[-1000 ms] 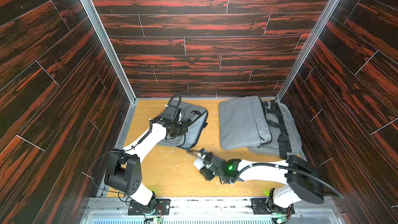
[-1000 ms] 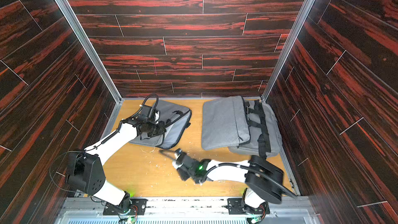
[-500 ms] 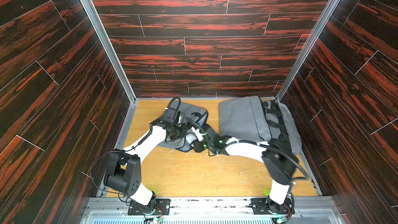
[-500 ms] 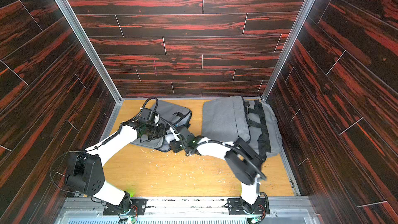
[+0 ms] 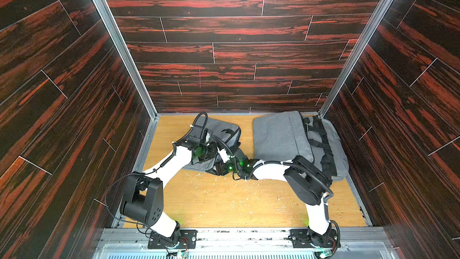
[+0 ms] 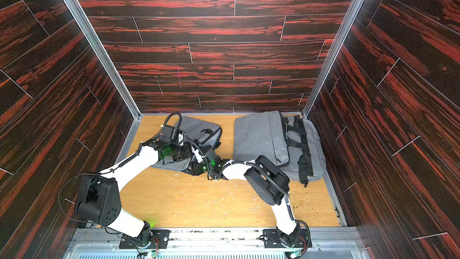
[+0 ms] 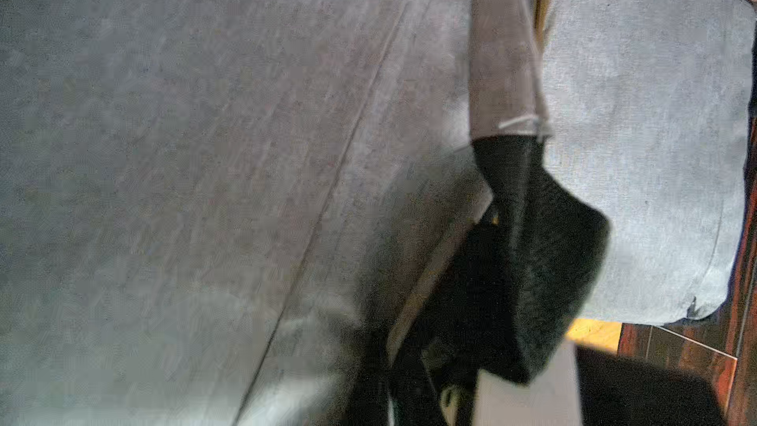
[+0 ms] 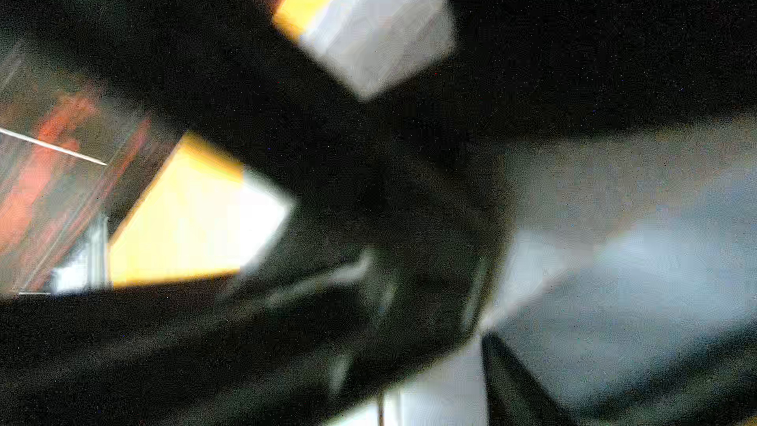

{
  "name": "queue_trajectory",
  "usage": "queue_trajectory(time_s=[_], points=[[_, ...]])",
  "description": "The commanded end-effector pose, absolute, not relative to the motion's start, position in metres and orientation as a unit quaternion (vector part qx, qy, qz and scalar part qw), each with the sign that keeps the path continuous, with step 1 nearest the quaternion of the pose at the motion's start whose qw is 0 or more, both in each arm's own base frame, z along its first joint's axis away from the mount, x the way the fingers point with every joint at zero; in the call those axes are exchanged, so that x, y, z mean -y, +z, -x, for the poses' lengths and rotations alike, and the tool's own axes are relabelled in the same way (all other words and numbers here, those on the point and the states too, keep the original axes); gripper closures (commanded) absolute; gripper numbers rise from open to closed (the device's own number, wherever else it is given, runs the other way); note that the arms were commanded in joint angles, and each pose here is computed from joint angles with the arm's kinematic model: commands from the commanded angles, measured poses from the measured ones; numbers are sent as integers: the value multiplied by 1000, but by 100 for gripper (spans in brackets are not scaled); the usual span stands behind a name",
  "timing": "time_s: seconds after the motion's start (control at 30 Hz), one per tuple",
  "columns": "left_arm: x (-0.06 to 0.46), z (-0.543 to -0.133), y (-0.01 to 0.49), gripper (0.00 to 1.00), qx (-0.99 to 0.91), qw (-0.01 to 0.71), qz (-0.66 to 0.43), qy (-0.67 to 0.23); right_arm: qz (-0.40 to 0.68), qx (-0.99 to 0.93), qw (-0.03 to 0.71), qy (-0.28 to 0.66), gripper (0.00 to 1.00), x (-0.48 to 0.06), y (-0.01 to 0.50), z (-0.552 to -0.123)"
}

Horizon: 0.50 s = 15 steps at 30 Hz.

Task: Put the mouse into the laptop bag
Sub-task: Close the zippered laptop bag at the center of the board.

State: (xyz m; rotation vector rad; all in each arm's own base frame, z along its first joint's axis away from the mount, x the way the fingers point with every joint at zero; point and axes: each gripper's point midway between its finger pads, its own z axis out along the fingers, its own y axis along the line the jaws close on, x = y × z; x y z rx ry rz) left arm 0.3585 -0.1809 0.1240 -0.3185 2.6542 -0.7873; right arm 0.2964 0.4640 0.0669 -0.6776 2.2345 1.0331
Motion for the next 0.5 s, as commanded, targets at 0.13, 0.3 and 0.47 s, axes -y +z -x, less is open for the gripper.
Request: queue_trajectory(time_s=[0.13,0.3,0.47], points=[[186,-349,117,100,-934,167,112,-295,217,-815,321,431,5,-459,84,-300],[183,-346,114,100,-935,169,114,-291,186,-838,321,400,5,-409,79,-293],[183,-346,112,100,-936,168,111,-289,171,-854,297,391,13,-386,64,-275]])
